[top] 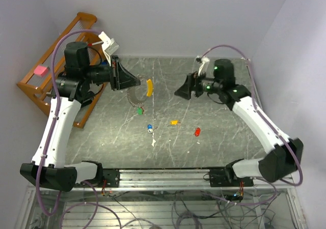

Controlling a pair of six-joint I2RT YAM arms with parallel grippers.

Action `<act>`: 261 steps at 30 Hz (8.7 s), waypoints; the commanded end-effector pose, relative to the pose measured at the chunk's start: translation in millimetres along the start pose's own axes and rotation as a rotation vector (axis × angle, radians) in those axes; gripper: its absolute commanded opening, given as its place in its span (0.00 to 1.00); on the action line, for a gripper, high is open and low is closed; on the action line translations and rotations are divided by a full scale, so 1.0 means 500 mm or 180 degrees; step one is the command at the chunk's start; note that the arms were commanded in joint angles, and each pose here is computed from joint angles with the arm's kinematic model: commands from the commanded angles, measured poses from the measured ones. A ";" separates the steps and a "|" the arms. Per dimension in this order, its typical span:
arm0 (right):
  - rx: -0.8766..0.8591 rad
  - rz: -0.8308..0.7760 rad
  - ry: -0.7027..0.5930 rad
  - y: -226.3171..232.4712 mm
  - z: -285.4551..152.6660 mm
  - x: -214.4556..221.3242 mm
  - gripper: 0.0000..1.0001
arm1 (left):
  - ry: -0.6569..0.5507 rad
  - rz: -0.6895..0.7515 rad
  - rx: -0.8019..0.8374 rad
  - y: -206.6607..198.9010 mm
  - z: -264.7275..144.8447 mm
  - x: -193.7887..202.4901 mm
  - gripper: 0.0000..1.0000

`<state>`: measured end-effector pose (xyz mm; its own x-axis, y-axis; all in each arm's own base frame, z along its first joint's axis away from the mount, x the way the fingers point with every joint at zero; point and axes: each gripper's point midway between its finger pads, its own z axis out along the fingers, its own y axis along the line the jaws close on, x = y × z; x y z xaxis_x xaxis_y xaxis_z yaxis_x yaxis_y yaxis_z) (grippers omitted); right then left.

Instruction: Put the keys on the keyring

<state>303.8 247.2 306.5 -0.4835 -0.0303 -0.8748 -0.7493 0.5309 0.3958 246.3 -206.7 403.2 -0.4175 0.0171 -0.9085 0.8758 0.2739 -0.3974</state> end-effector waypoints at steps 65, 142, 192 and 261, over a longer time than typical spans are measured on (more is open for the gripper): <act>0.0415 -0.0540 0.2084 0.019 0.301 0.561 0.10 | -0.0446 -0.0057 -0.0696 0.060 -0.118 -0.034 0.07; -0.0590 -0.1526 0.0188 0.330 0.144 -0.127 0.00 | -0.0039 0.0213 -0.1004 0.073 -0.126 0.041 0.07; -0.0864 -0.1168 0.0429 0.415 0.229 -0.100 0.00 | 0.0390 0.0698 -0.1196 0.061 -0.132 0.076 0.07; -0.0514 -0.0882 0.0187 0.418 0.246 -0.130 0.00 | 0.0490 0.0810 -0.1354 0.059 -0.146 0.082 0.07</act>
<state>234.1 466.9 389.4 -0.2932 -0.2620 -0.9194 -0.9174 0.3479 0.1935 243.3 -124.8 357.3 -0.2990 0.2611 -0.9178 0.7765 0.6257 -0.0749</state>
